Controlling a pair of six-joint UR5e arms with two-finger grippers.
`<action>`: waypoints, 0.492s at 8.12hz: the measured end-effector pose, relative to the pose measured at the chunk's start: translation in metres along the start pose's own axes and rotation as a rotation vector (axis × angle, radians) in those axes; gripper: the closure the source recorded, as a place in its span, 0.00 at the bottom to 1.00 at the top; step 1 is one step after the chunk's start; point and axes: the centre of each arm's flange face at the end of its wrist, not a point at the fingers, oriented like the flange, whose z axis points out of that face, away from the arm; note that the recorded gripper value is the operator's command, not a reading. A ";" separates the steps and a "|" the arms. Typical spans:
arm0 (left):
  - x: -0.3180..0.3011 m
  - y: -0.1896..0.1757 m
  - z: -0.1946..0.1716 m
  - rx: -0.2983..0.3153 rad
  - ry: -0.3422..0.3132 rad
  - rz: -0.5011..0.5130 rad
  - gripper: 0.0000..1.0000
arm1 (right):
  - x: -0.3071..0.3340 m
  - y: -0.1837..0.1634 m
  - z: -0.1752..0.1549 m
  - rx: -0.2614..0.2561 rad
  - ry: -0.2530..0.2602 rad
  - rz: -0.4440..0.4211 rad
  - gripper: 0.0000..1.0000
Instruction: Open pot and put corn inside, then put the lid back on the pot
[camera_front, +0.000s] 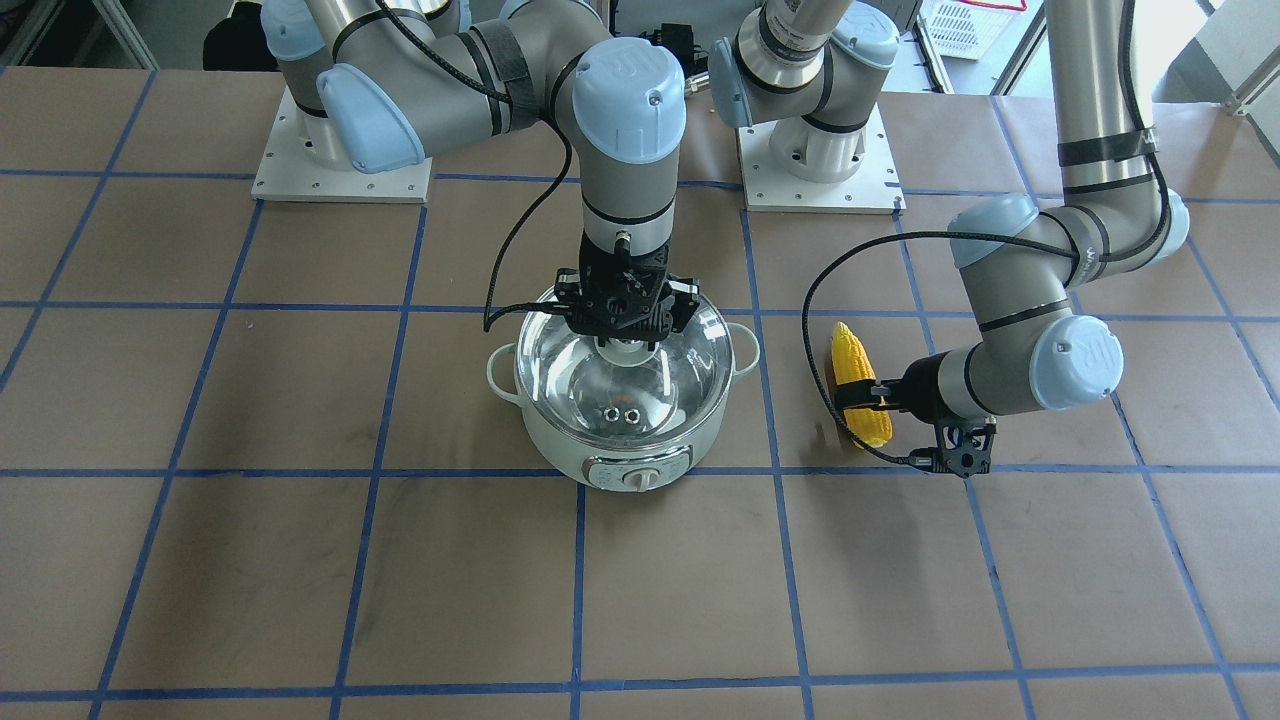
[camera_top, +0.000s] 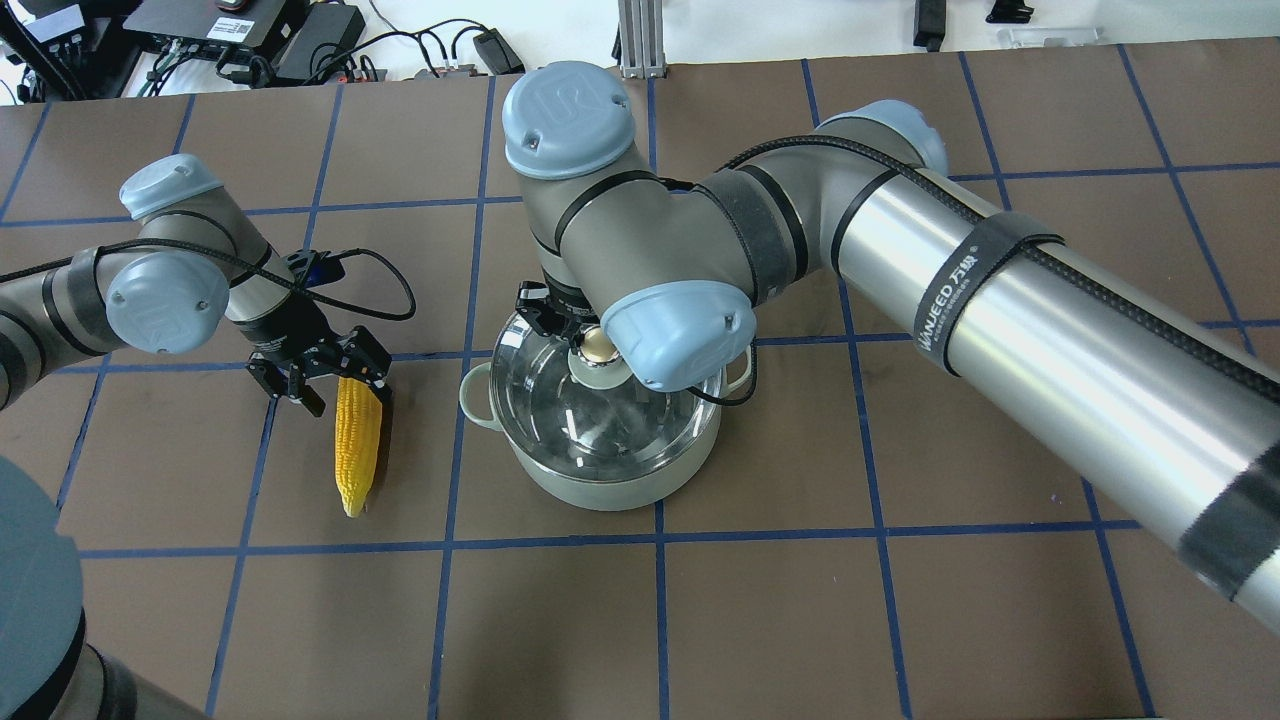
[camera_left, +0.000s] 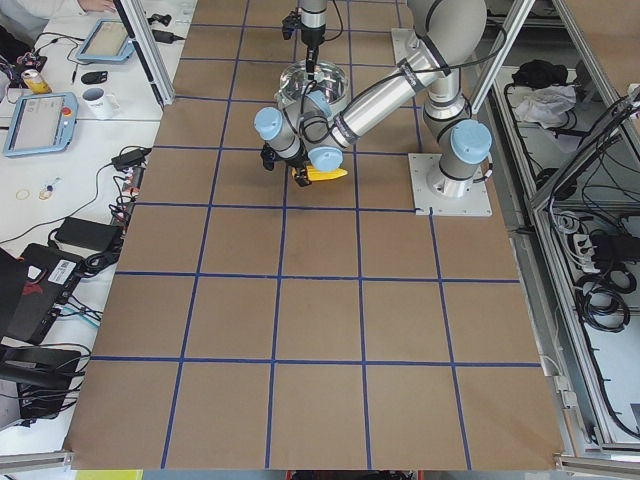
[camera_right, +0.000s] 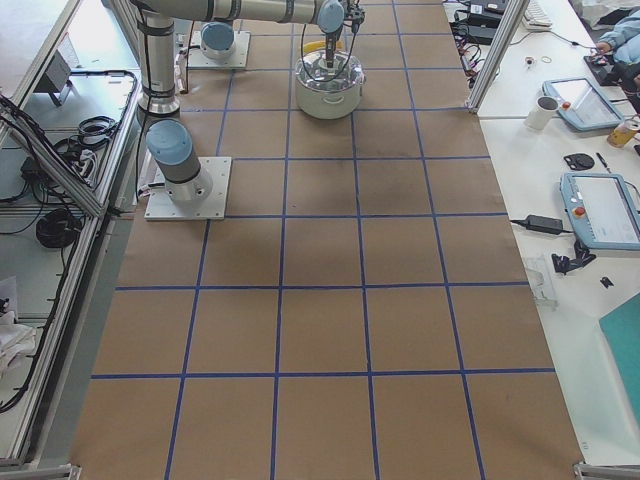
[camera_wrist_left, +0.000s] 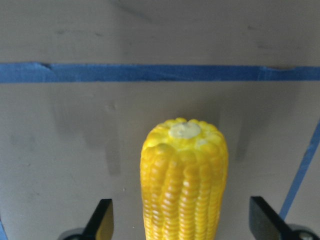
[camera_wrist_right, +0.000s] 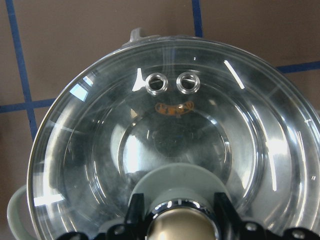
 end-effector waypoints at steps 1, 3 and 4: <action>0.000 -0.001 0.002 -0.005 0.002 -0.018 1.00 | 0.000 0.000 0.000 0.001 0.000 -0.003 0.89; -0.001 -0.001 0.005 -0.014 0.005 -0.040 1.00 | -0.001 -0.001 -0.007 0.010 -0.009 -0.004 0.96; 0.000 -0.001 0.005 -0.018 0.007 -0.061 1.00 | -0.003 -0.003 -0.018 0.018 -0.027 -0.004 0.97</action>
